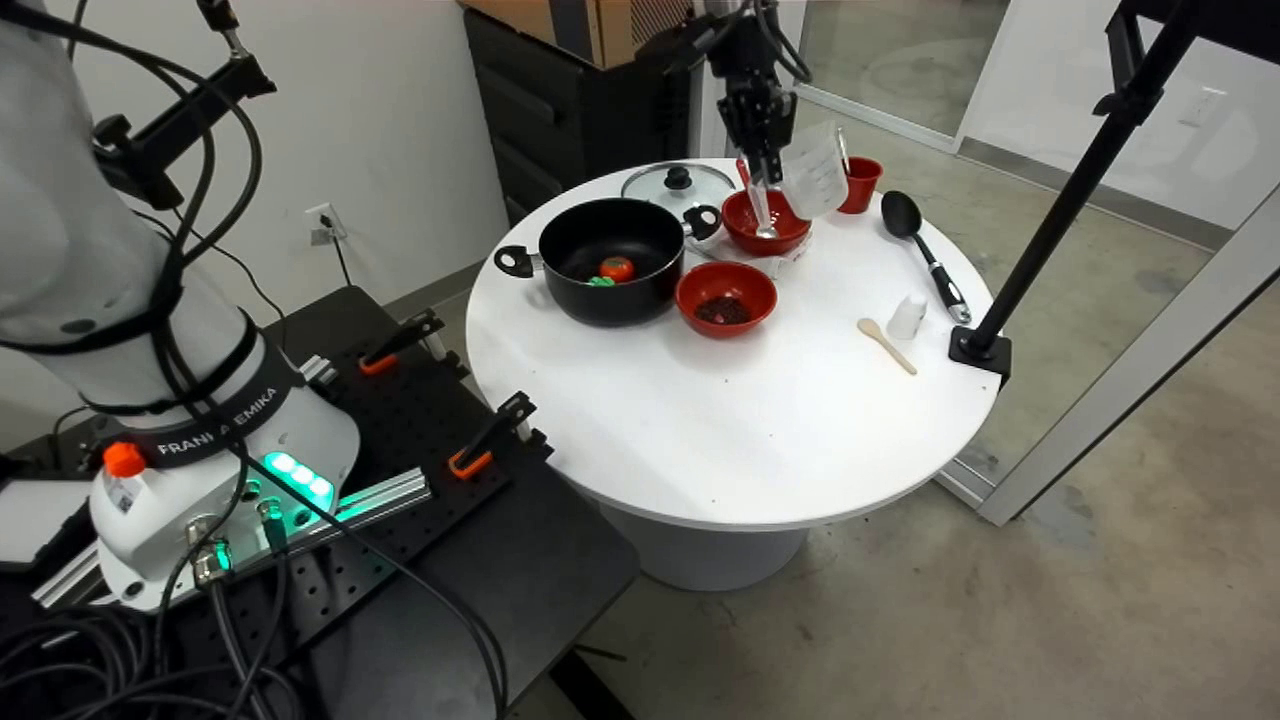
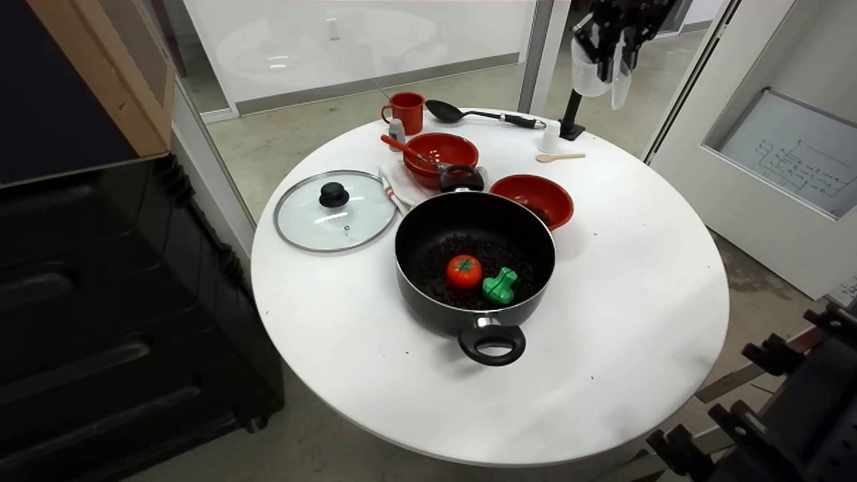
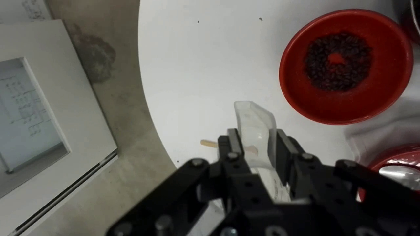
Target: Pour the contents of the clear jar into the pot
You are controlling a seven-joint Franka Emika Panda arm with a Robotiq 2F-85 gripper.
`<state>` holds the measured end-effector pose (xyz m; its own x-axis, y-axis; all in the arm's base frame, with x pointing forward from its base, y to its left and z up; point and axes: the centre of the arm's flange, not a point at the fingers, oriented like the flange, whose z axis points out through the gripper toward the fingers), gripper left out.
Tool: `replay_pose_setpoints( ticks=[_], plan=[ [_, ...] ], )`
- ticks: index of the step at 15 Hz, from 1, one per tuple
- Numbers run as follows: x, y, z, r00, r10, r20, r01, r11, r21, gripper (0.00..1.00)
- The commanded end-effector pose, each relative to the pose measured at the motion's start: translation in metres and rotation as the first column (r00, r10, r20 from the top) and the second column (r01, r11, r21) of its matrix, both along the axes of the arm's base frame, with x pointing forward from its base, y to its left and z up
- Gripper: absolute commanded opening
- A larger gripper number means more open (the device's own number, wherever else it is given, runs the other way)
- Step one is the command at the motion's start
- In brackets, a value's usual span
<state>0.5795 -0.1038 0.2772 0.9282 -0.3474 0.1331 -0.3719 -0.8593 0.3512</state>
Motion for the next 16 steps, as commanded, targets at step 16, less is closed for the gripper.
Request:
replay_pose_setpoints(
  ticks=[16],
  plan=[
    [0.010, -0.150, -0.147, 0.944, -0.116, -0.309, 0.289, 0.742, 0.604, 0.07]
  ],
)
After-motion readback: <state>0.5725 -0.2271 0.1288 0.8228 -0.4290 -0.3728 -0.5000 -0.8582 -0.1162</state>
